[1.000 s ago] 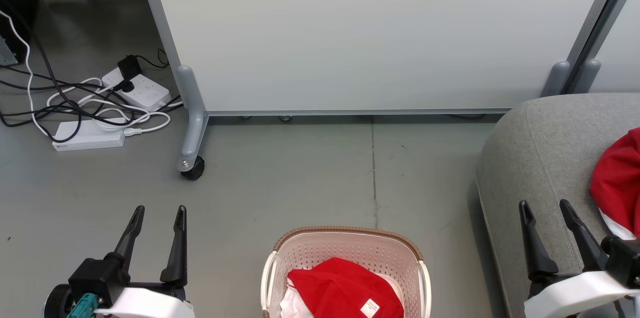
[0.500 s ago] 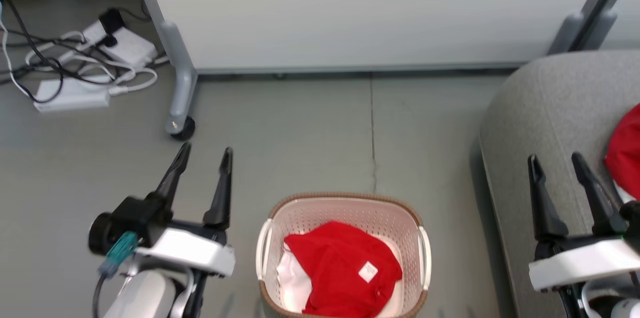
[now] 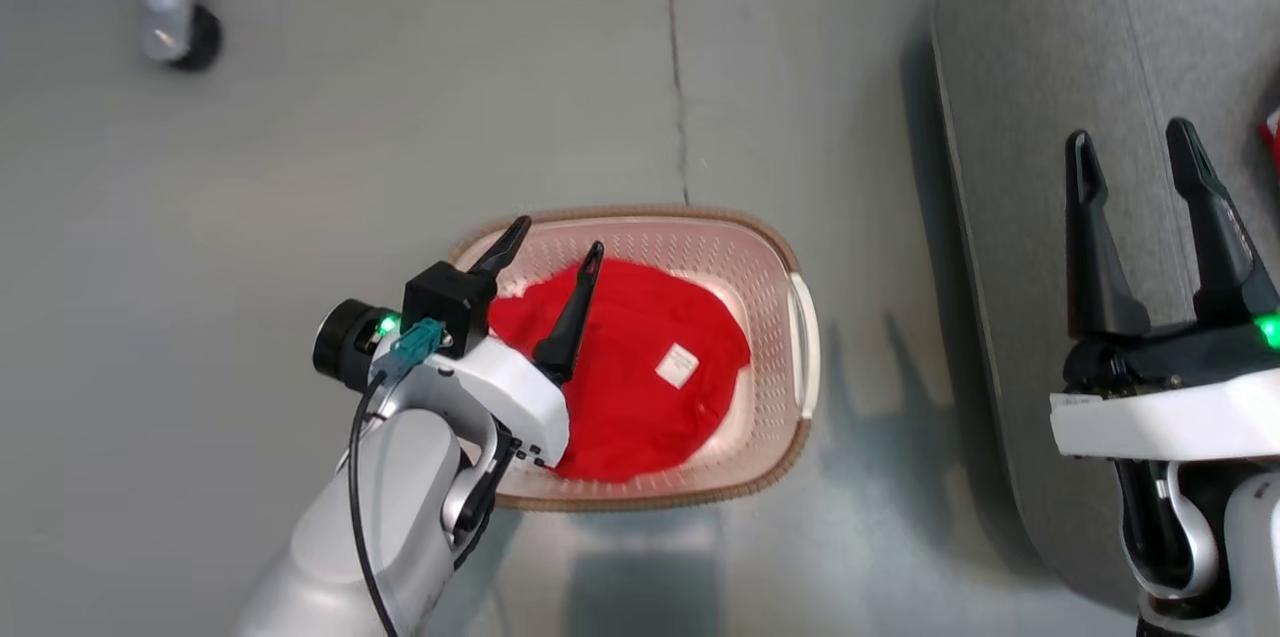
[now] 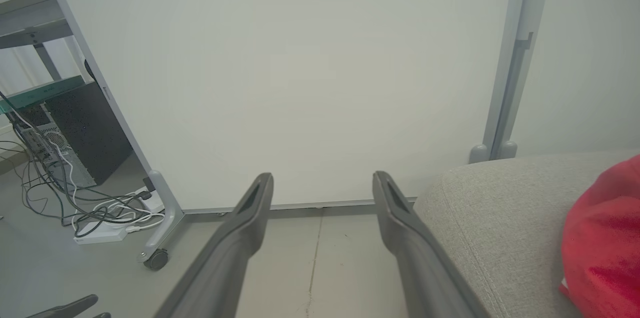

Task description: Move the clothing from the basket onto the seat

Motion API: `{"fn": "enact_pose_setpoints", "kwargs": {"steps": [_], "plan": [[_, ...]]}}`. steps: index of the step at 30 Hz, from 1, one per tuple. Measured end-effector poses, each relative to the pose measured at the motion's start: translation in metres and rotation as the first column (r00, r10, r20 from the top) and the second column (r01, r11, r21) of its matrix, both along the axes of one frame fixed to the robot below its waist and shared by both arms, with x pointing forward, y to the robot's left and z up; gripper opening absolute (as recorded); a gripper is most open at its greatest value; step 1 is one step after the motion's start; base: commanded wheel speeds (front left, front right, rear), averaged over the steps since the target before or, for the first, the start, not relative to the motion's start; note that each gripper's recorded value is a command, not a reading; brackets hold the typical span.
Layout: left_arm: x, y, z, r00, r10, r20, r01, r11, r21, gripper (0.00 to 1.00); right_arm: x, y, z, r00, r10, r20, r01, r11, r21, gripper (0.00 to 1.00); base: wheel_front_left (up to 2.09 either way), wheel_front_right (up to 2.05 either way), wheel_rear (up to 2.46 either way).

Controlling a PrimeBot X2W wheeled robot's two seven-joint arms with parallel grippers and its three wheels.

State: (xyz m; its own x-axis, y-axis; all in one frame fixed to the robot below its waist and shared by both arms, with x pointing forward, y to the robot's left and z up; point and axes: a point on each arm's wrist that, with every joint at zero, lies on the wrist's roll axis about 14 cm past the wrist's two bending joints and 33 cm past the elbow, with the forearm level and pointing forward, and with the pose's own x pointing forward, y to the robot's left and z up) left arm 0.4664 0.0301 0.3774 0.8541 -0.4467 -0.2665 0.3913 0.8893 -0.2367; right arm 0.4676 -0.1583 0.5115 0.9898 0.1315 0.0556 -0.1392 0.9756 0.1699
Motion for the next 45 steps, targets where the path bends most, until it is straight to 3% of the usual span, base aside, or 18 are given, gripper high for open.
{"fn": "enact_pose_setpoints", "kwargs": {"steps": [6, 10, 14, 17, 23, 32, 33, 34, 35, 39, 45], "plan": [[-0.001, -0.028, -0.088, 0.968, -0.129, -0.215, 0.142, 0.989, 0.045, 1.0, 0.017, -0.009, -0.033, 0.999, -0.023, -0.032, 0.024, 1.0, 0.008, 1.0, 0.0, 0.0, 0.0], [-0.01, -0.042, -0.145, 0.909, -0.202, -0.364, 0.243, 0.967, 0.071, 1.0, 0.024, -0.016, -0.057, 0.997, -0.038, -0.061, 0.039, 0.999, 0.011, 1.0, 0.0, 0.0, 0.0], [-0.031, -0.048, -0.201, 0.813, -0.242, -0.53, 0.328, 0.942, 0.074, 1.0, 0.026, -0.023, -0.084, 0.993, -0.058, -0.099, 0.06, 0.998, 0.013, 1.0, 0.0, 0.0, 0.0], [-0.051, -0.047, -0.248, 0.707, -0.254, -0.66, 0.403, 0.912, 0.081, 1.0, 0.022, -0.033, -0.111, 0.985, -0.085, -0.152, 0.086, 0.996, 0.004, 1.0, 0.0, 0.0, 0.0], [-0.077, -0.048, -0.299, 0.571, -0.259, -0.779, 0.493, 0.867, 0.073, 1.0, 0.015, -0.045, -0.141, 0.97, -0.115, -0.215, 0.115, 0.993, -0.011, 1.0, 0.0, 0.0, 0.0], [-0.093, -0.051, -0.335, 0.487, -0.237, -0.84, 0.528, 0.847, 0.067, 1.0, 0.005, -0.058, -0.164, 0.95, -0.15, -0.272, 0.144, 0.989, -0.041, 1.0, 0.0, 0.0, 0.0], [-0.094, -0.049, -0.336, 0.481, -0.229, -0.846, 0.53, 0.845, 0.072, 0.61, 0.005, -0.058, -0.164, 0.95, -0.151, -0.274, 0.146, 0.988, -0.041, 1.0, 0.0, 0.0, 0.0], [-0.094, -0.048, -0.337, 0.482, -0.226, -0.847, 0.533, 0.842, 0.079, 0.1, 0.005, -0.058, -0.164, 0.95, -0.153, -0.274, 0.147, 0.988, -0.04, 1.0, 0.0, 0.0, 0.0], [-0.094, -0.046, -0.337, 0.482, -0.22, -0.848, 0.537, 0.839, 0.087, 0.0, 0.005, -0.059, -0.164, 0.95, -0.154, -0.273, 0.148, 0.988, -0.04, 1.0, 0.0, 0.0, 0.0], [-0.091, -0.042, -0.338, 0.493, -0.208, -0.845, 0.547, 0.829, 0.115, 0.0, 0.005, -0.059, -0.163, 0.95, -0.156, -0.27, 0.151, 0.988, -0.039, 1.0, 0.0, 0.0, 0.0], [-0.07, -0.039, -0.335, 0.57, -0.214, -0.793, 0.527, 0.836, 0.153, 0.0, 0.008, -0.059, -0.158, 0.955, -0.153, -0.255, 0.148, 0.988, -0.038, 1.0, 0.0, 0.0, 0.0]]}}
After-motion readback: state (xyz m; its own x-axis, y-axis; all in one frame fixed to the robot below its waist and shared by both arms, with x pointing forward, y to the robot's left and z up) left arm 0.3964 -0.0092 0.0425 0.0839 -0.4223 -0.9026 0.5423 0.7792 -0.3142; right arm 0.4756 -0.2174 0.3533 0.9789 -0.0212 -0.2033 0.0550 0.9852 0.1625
